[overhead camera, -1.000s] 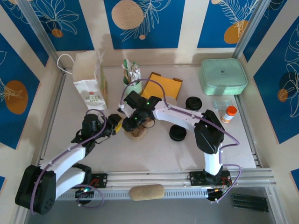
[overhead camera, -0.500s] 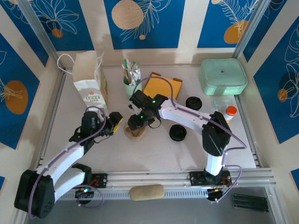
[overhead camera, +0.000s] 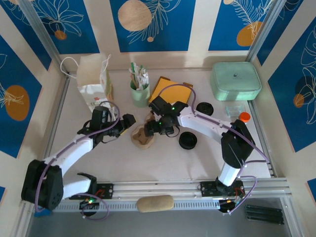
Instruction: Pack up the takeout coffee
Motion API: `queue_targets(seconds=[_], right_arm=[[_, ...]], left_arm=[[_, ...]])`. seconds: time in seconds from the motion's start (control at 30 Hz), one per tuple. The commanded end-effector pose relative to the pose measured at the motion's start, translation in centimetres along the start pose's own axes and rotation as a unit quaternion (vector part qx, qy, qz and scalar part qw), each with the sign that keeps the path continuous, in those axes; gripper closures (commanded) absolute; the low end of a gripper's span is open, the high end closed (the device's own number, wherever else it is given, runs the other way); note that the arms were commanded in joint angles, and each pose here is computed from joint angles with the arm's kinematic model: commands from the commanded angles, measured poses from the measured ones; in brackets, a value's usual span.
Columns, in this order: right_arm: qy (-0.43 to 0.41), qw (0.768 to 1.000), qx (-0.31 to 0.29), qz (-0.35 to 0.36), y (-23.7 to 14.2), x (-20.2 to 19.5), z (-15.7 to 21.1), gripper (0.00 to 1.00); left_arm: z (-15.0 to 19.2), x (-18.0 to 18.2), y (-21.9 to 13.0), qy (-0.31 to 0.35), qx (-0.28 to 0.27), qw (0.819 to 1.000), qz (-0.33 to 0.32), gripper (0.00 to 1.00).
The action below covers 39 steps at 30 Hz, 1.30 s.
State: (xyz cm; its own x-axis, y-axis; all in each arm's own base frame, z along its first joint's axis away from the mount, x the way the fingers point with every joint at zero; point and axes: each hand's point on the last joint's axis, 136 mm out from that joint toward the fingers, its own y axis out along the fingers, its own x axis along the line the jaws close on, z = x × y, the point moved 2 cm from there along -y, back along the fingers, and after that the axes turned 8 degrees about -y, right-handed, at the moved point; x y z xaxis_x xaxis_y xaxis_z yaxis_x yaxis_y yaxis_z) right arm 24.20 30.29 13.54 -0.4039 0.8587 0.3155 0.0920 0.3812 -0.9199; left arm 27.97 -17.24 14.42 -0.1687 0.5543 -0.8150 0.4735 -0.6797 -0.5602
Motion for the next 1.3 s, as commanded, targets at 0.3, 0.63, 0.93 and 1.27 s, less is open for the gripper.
queue_targets(seconds=[0.3,0.63,0.93,1.27], right_arm=[[0.025,0.998,0.011,-0.060,1.4,0.4,-2.9,0.21],[0.011,0.998,0.012,-0.067,2.2,0.4,-5.8,0.22],[0.013,0.997,0.002,-0.070,1.8,-0.3,-7.0,0.22],[-0.009,0.997,-0.021,-0.071,-0.8,0.7,-6.1,0.22]], left_arm=[[2.0,-0.9,1.7,0.048,0.094,0.994,0.029,0.12],[4.8,-1.5,1.5,0.054,0.117,0.990,0.052,0.12],[7.3,-2.0,1.9,0.048,0.123,0.989,0.066,0.12],[7.4,-1.8,1.0,0.049,0.099,0.992,0.053,0.07]])
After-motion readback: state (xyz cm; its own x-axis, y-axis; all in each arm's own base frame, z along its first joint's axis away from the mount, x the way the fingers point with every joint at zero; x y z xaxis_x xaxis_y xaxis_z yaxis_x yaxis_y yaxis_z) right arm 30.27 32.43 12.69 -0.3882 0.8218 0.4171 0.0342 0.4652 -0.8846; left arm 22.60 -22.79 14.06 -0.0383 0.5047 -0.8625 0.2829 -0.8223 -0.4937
